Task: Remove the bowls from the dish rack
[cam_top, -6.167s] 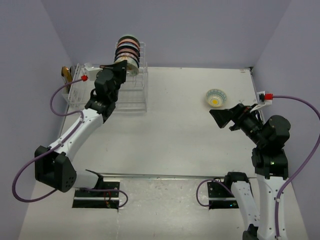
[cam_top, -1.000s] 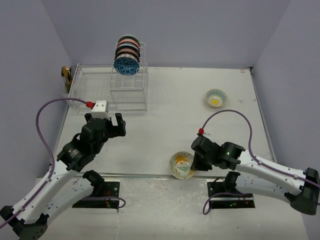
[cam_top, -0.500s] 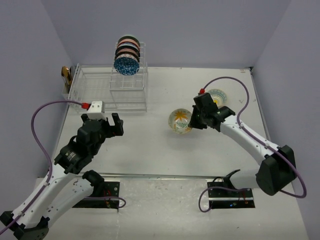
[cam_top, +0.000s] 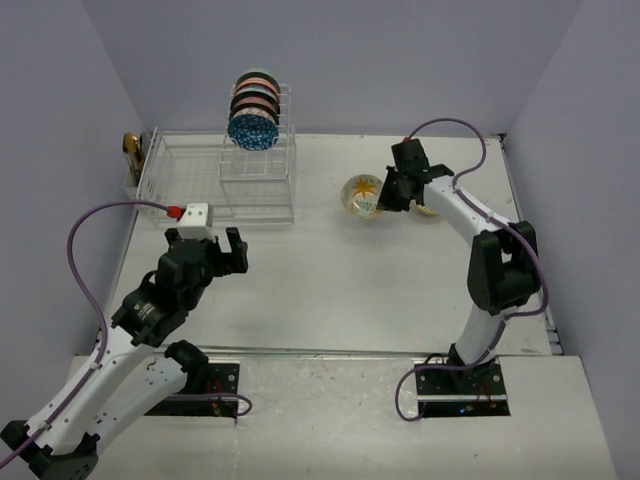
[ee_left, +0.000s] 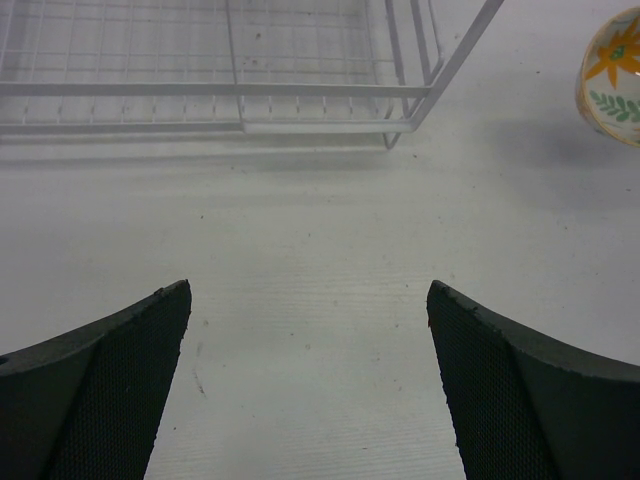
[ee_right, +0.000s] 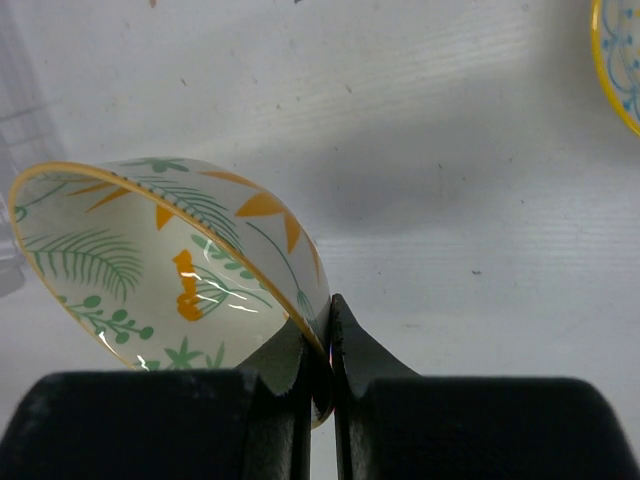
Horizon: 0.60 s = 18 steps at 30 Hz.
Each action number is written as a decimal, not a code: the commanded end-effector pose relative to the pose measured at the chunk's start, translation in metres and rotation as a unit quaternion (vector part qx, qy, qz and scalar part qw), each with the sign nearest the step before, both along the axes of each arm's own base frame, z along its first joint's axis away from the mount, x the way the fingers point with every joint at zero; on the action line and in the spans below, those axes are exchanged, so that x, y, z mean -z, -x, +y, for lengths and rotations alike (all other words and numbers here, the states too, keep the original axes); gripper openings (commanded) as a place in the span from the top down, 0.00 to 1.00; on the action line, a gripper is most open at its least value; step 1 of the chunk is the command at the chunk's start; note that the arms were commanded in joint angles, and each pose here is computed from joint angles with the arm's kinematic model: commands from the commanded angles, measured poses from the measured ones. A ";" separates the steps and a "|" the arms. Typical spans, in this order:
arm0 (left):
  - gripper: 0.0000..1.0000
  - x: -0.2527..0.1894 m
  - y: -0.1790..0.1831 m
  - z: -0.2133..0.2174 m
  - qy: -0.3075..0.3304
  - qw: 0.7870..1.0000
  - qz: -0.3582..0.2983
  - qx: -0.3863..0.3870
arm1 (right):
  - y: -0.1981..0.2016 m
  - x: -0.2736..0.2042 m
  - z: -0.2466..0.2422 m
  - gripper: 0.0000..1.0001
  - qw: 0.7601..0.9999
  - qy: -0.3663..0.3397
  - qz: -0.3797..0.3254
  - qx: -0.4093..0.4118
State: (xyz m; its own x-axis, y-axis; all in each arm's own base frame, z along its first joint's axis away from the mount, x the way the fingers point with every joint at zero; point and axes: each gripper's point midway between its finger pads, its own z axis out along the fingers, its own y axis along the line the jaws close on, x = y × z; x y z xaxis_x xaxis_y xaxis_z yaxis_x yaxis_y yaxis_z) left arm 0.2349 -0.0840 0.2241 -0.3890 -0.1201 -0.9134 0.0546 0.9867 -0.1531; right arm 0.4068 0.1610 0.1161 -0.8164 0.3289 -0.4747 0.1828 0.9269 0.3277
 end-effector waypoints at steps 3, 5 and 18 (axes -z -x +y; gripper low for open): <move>0.00 -0.008 -0.004 -0.001 0.002 1.000 -0.018 0.005 | -0.051 -0.013 0.030 1.00 0.997 -0.061 -0.028 -0.028; 0.00 -0.008 -0.004 -0.001 0.001 1.000 -0.019 0.006 | -0.061 -0.001 0.036 1.00 0.997 -0.064 -0.013 -0.031; 0.00 -0.011 -0.003 -0.002 0.006 1.000 -0.024 0.011 | -0.076 0.048 0.038 1.00 0.996 -0.064 0.056 -0.022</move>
State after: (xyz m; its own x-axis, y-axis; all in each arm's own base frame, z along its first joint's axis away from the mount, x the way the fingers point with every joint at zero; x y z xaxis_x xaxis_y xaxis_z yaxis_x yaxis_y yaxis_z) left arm 0.2343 -0.0857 0.2264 -0.3835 -0.1251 -0.9150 0.0657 0.9846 -0.1621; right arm 0.4676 0.1890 0.0412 -0.8902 0.3223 -0.3218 0.2073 0.9158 0.3440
